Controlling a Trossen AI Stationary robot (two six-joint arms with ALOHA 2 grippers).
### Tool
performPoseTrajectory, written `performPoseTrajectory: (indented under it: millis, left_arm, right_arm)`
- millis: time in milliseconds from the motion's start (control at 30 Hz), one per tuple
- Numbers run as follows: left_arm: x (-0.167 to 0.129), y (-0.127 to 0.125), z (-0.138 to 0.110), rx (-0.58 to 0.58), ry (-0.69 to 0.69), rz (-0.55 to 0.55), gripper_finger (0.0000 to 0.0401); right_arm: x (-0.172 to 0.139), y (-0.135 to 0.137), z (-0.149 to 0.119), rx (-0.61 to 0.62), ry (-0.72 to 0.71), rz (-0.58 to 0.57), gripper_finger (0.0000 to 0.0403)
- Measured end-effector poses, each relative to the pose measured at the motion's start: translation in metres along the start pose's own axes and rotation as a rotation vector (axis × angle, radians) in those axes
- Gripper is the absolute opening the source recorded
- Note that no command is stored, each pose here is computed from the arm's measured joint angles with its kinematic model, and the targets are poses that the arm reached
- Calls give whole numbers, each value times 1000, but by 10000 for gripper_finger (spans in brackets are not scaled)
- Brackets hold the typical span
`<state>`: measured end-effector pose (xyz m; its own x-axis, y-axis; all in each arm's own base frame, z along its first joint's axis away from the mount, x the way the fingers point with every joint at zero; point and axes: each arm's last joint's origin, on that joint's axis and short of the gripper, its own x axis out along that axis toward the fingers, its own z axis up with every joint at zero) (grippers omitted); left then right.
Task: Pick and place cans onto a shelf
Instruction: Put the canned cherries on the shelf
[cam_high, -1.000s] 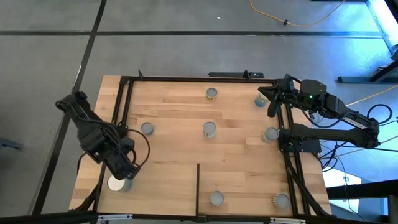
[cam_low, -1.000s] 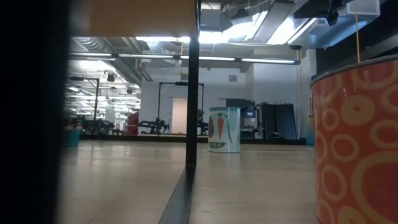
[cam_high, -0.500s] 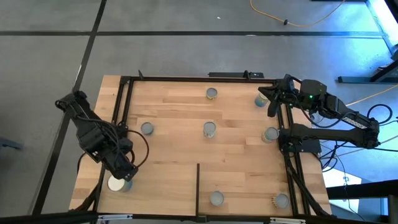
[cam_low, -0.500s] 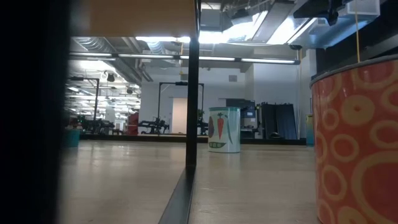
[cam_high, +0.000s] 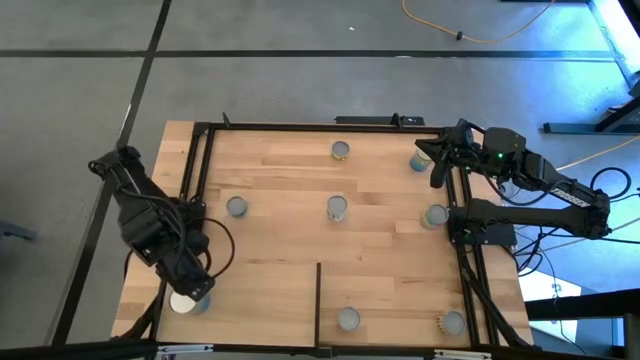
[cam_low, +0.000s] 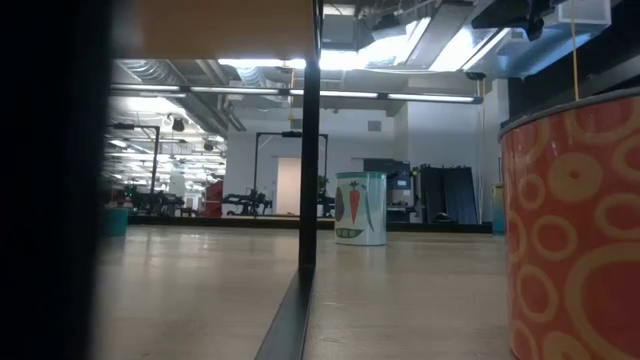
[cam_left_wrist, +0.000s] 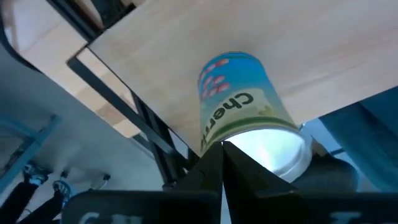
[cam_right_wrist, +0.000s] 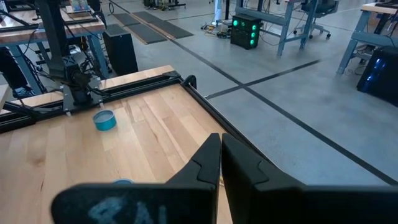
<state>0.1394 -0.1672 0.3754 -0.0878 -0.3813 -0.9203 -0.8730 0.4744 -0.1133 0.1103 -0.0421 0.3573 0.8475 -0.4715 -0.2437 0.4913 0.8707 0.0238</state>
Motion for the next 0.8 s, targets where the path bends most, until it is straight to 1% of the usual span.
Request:
performPoseTrajectory:
  millis: [67, 133, 267, 333, 500, 600, 800]
  left_arm:
    - [-3, 1, 0, 36, -23, 2, 0]
    - [-10, 3, -1, 44, -56, -13, 0]
    - [-21, 1, 1, 45, -155, -97, 0]
    - [-23, 0, 3, 50, -174, -110, 0]
    - [-22, -4, 11, 77, -187, -100, 0]
    - [-18, -11, 17, 97, -192, -76, 0]
    - [-7, -26, 23, 137, -122, -18, 0]
  right_arm:
    - [0, 0, 0, 0, -1, 0, 18]
    - [0, 0, 0, 0, -2, 0, 18]
    - [0, 0, 0, 0, -3, 0, 18]
    - [0, 0, 0, 0, -3, 0, 18]
    - [0, 0, 0, 2, -2, 0, 18]
    - [1, 0, 0, 2, -1, 0, 18]
    - [1, 0, 0, 3, -2, 0, 18]
